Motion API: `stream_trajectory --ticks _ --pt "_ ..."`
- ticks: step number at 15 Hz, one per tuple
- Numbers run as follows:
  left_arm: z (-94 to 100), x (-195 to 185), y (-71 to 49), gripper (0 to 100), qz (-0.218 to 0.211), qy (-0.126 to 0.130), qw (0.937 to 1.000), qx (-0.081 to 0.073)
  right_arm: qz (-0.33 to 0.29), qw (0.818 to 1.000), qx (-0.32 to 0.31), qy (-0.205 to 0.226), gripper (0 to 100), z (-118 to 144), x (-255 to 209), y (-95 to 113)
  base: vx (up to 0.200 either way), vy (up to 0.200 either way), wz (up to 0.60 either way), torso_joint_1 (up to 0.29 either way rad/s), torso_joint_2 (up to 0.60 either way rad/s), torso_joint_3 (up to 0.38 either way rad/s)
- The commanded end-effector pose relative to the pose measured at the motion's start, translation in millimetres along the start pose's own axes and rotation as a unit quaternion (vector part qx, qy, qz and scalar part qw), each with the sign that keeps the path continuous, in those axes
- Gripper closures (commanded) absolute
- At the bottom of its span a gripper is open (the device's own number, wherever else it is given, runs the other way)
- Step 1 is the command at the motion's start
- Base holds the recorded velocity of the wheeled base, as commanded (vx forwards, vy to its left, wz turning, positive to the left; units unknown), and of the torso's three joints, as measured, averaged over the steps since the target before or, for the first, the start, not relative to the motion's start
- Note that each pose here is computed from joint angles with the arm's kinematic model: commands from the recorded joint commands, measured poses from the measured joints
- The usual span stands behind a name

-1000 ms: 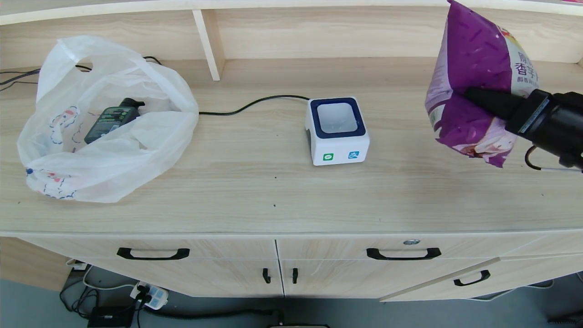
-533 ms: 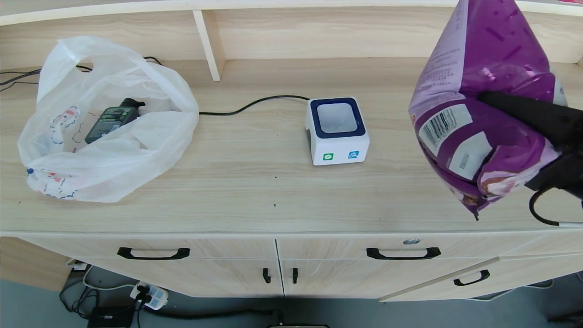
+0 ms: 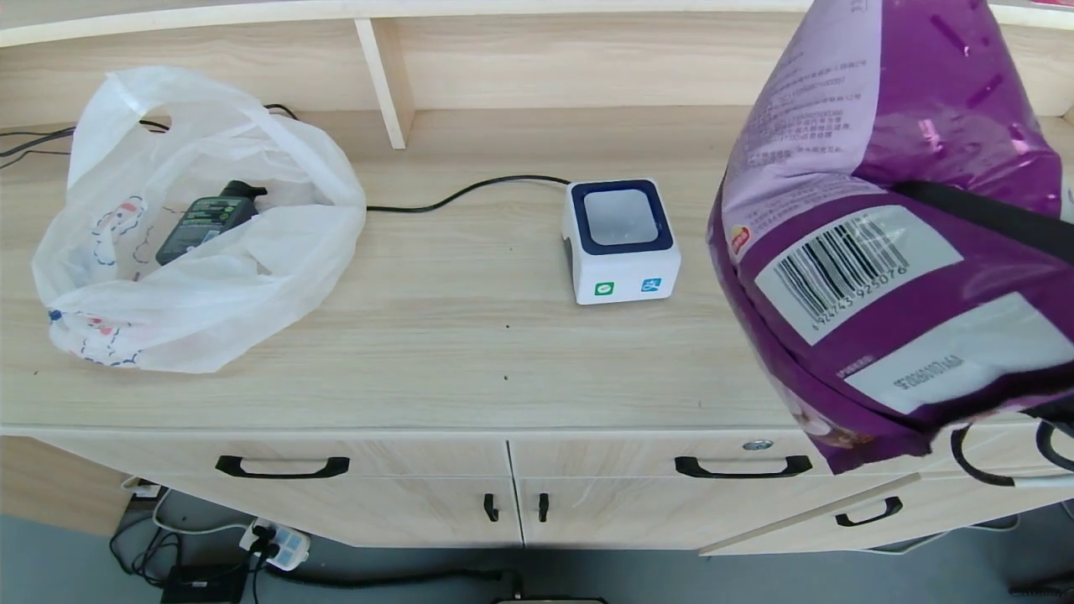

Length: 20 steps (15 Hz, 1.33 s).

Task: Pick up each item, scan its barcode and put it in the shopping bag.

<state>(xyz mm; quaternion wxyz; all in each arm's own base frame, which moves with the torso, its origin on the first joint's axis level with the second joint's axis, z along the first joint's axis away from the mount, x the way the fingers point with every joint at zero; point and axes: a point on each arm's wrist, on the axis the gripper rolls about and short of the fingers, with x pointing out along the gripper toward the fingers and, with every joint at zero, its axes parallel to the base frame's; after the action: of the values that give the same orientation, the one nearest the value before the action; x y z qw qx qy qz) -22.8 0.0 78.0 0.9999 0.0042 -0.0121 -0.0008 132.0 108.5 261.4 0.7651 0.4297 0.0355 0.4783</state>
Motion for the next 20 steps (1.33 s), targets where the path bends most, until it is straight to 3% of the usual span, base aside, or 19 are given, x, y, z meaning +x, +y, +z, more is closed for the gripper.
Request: stream_trajectory --ticks 1,7,16,18,20 --pt "0.1 0.1 0.0 0 0.000 0.001 1.0000 0.000 0.038 0.999 0.009 0.015 100 -4.3 6.6 12.6 0.000 0.000 0.00 0.000 0.00 0.000" --pt "0.1 0.1 0.0 0 0.000 0.001 1.0000 0.001 0.088 0.995 0.019 0.034 100 -10.7 7.5 28.6 0.000 0.000 0.00 0.000 0.00 0.000" --pt "0.1 0.1 0.0 0 0.000 0.001 1.0000 0.001 0.094 0.995 0.010 0.043 100 -15.2 6.1 26.0 0.000 0.000 0.00 0.000 0.00 0.000" --pt "0.2 0.1 0.0 0 0.000 0.000 1.0000 0.001 0.064 0.996 -0.048 0.038 100 -14.2 10.3 13.8 0.000 0.000 0.00 0.000 0.00 0.000" --pt "0.2 0.1 0.0 0 0.000 0.000 1.0000 0.001 -0.006 0.982 -0.183 0.040 100 -6.6 14.3 -5.7 0.000 0.000 0.00 0.000 0.00 0.000"
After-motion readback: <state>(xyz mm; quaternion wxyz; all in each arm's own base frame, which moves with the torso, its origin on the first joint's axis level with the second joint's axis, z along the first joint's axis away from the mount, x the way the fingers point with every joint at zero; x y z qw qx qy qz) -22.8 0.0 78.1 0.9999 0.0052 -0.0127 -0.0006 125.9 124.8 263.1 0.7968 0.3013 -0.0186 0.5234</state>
